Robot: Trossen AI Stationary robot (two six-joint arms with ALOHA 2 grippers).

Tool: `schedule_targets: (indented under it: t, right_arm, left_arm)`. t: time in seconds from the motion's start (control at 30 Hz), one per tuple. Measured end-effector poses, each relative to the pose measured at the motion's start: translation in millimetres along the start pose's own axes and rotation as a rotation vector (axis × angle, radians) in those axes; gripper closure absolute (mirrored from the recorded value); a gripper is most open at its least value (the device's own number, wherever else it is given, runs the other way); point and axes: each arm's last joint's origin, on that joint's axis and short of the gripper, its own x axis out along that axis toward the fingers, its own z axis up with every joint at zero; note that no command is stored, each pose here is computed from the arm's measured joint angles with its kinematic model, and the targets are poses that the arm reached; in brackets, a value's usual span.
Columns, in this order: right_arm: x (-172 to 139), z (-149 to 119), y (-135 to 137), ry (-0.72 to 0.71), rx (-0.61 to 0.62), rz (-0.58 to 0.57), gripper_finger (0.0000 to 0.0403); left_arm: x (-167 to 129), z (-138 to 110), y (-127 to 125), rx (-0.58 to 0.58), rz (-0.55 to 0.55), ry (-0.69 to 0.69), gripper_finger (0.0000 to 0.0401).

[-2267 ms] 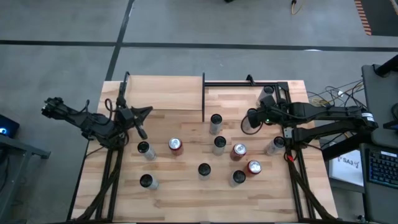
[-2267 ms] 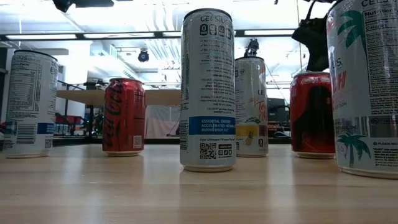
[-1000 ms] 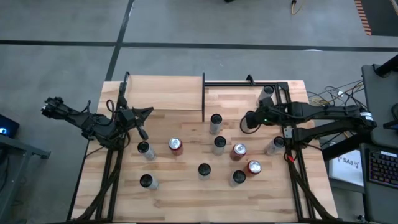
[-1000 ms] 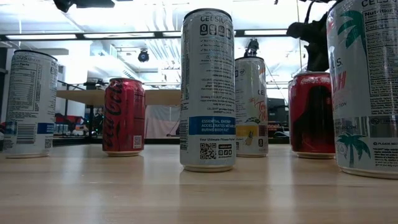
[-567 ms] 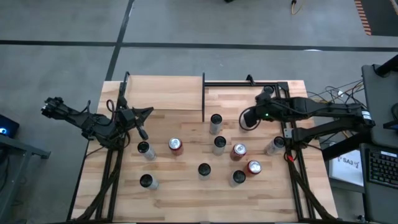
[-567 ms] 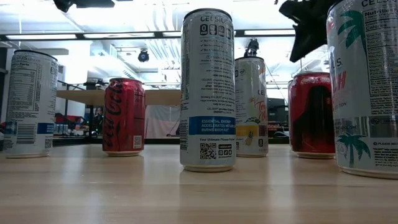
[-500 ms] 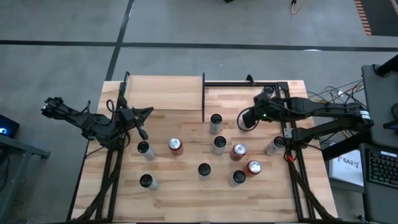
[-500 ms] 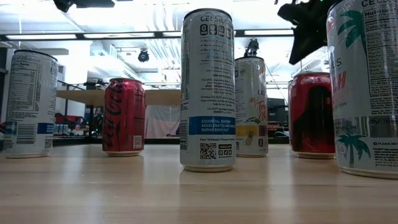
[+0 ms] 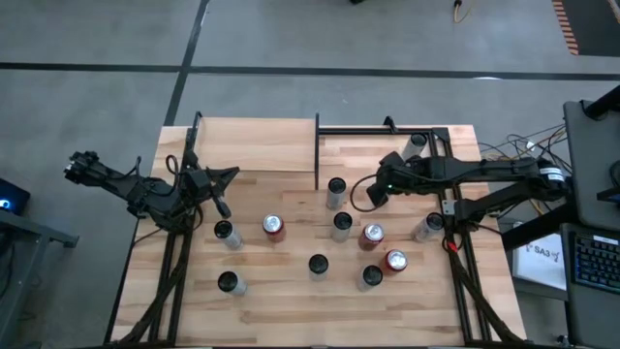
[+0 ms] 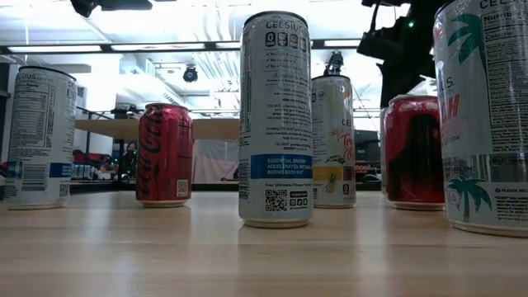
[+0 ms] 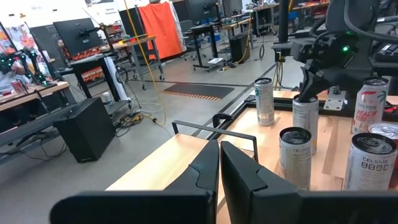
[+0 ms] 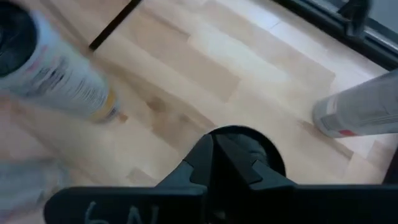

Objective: Place canned beverage on shelf
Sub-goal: Put the top right white yellow soda can on the shelf

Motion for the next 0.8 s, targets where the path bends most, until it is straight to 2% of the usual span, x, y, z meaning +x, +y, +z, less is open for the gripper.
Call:
schedule_targets:
  t: [0.3,0.5,0.67,0.8]
  right_arm:
    - [0.2,3.5,-8.5,-0.024,0.194,-0.051,0.0394]
    - [-16.4,9.0,-16.6,-0.089,0.209,-0.069,0.0394]
    - [-22.4,6.4,-26.6,-0.059,0.195,-0.125,0.0394]
    - [-15.7,-1.5,-30.2,-0.028,0.195,-0.172,0.0394]
  left_arm:
    - [0.0,0.0,0.0,0.000,0.000,0.000,0.0401]
    - [0.0,0.0,0.0,0.000,0.000,0.000,0.0401]
    - [0.0,0.0,0.0,0.000,0.000,0.000,0.0401]
    - [0.0,0.0,0.0,0.000,0.000,0.000,0.0401]
